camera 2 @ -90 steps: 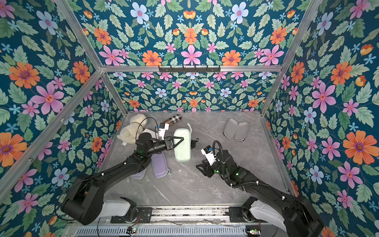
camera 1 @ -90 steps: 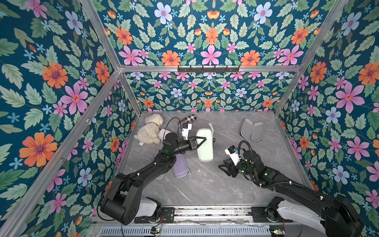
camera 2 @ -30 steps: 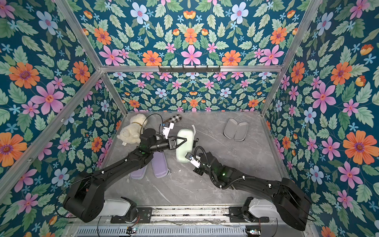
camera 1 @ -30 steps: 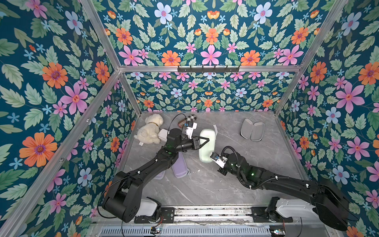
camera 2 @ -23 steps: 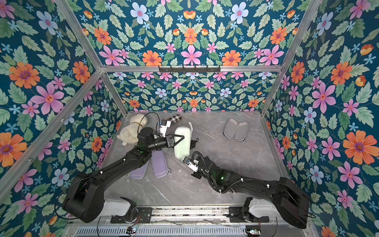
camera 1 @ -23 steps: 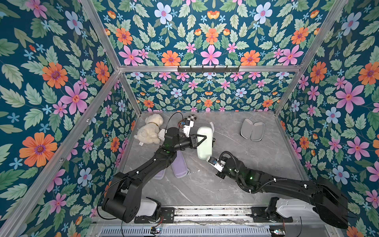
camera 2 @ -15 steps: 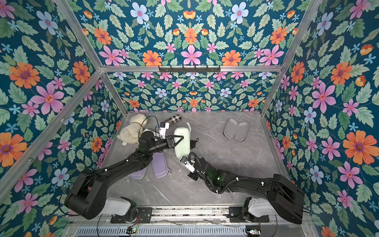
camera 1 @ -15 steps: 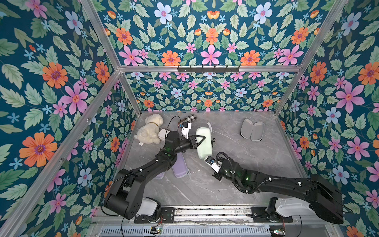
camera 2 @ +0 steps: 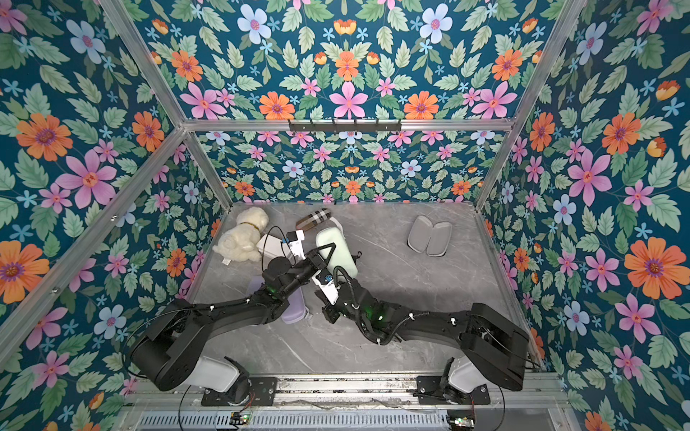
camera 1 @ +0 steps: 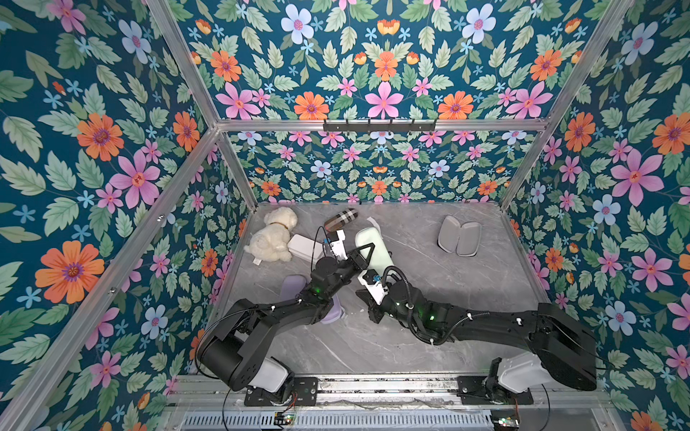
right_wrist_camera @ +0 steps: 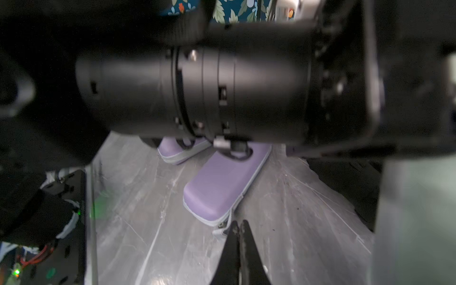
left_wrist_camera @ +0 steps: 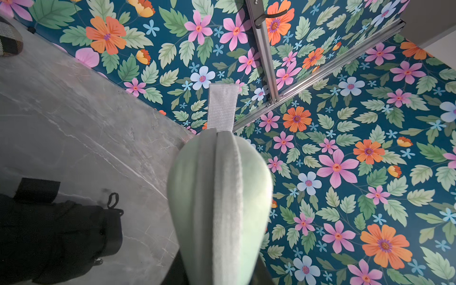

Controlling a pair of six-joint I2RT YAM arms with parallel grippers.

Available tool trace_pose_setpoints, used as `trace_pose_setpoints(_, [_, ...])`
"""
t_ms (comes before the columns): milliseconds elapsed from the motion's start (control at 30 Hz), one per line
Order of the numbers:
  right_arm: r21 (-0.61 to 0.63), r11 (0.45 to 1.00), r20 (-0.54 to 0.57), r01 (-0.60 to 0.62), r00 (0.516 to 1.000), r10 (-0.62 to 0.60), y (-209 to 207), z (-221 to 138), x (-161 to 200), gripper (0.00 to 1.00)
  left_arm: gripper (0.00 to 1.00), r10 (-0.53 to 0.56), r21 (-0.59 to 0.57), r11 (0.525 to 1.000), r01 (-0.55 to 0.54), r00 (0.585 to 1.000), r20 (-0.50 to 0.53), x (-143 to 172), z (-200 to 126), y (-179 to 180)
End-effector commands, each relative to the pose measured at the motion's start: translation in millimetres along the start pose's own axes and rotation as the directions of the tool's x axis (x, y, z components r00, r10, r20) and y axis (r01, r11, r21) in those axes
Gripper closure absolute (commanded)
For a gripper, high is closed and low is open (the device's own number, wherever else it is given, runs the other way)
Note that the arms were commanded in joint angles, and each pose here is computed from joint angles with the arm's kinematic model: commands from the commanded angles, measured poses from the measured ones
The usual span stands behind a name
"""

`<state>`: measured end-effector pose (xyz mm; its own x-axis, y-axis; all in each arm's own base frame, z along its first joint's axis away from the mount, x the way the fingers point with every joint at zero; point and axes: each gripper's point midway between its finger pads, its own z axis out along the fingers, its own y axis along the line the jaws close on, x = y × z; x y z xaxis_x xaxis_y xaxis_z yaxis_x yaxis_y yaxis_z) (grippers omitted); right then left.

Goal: Put umbrellas into zippered umbrella sleeves
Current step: Zip the zipper on the umbrella sleeve.

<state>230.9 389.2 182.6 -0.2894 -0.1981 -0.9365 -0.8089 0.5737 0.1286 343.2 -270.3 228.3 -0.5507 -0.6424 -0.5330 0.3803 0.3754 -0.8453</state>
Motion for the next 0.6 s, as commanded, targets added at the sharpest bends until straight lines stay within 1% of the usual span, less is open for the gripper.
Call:
trace_pose_setpoints(0, [0.037,0.985,0.032,-0.167,0.986,0.165,-18,-8,-8,0.93,1.0,-0.018,0.072,0.997,0.007,0.988,0.156,-34,-8,-21])
trace_pose_setpoints(33, [0.058,0.976,0.014,-0.212,0.977,0.211,-29,-15,-2,0.8,1.0,-0.008,0.077,0.997,-0.004,0.987,0.162,-37,-9,-24])
trace_pose_setpoints(67, [0.074,0.964,-0.009,-0.255,0.967,0.256,-40,-24,3,0.71,1.0,0.001,0.087,0.996,-0.016,0.986,0.169,-41,-11,-29])
trace_pose_setpoints(167, [0.093,0.923,-0.029,-0.374,0.926,0.378,-66,-54,3,0.48,1.0,0.012,0.11,0.993,-0.032,0.984,0.178,-50,-12,-38])
trace_pose_setpoints(200, [0.097,0.902,-0.026,-0.421,0.905,0.426,-75,-63,1,0.44,1.0,0.012,0.114,0.993,-0.033,0.984,0.178,-52,-12,-40])
trace_pose_setpoints(233, [0.095,0.867,-0.021,-0.49,0.869,0.494,-83,-72,-1,0.38,0.99,0.012,0.119,0.992,-0.033,0.984,0.177,-54,-12,-42])
trace_pose_setpoints(267, [0.075,0.826,-0.016,-0.558,0.828,0.561,-90,-80,-4,0.35,0.98,0.008,0.126,0.992,-0.031,0.985,0.174,-55,-11,-45])
trace_pose_setpoints(333, [0.032,0.754,-0.018,-0.656,0.754,0.657,-98,-89,-9,0.34,0.97,-0.006,0.148,0.989,-0.018,0.986,0.164,-55,-9,-50])
trace_pose_setpoints(367, [0.019,0.746,-0.016,-0.666,0.746,0.666,-98,-91,-11,0.34,0.97,-0.02,0.159,0.987,-0.006,0.987,0.159,-55,-8,-52])
trace_pose_setpoints(400, [0.009,0.769,-0.011,-0.639,0.769,0.639,-96,-93,-13,0.35,0.97,-0.03,0.165,0.986,0.004,0.987,0.157,-55,-7,-53])
trace_pose_setpoints(433, [0.007,0.809,0.001,-0.588,0.809,0.588,-93,-95,-15,0.39,0.97,-0.036,0.173,0.985,0.009,0.987,0.156,-56,-7,-56])
trace_pose_setpoints(467, [0.036,0.854,0.012,-0.519,0.855,0.519,-92,-96,-12,0.42,0.97,-0.036,0.179,0.984,0.008,0.987,0.159,-57,-6,-59])
trace_pose_setpoints(533, [0.128,0.925,0.024,-0.357,0.934,0.357,-93,-97,-5,0.46,0.97,-0.028,0.183,0.983,0.0,0.988,0.154,-58,-4,-62])
trace_pose_setpoints(567, [0.179,0.943,0.015,-0.281,0.959,0.283,-95,-96,0,0.47,0.97,-0.026,0.185,0.983,-0.003,0.988,0.152,-57,-3,-63])
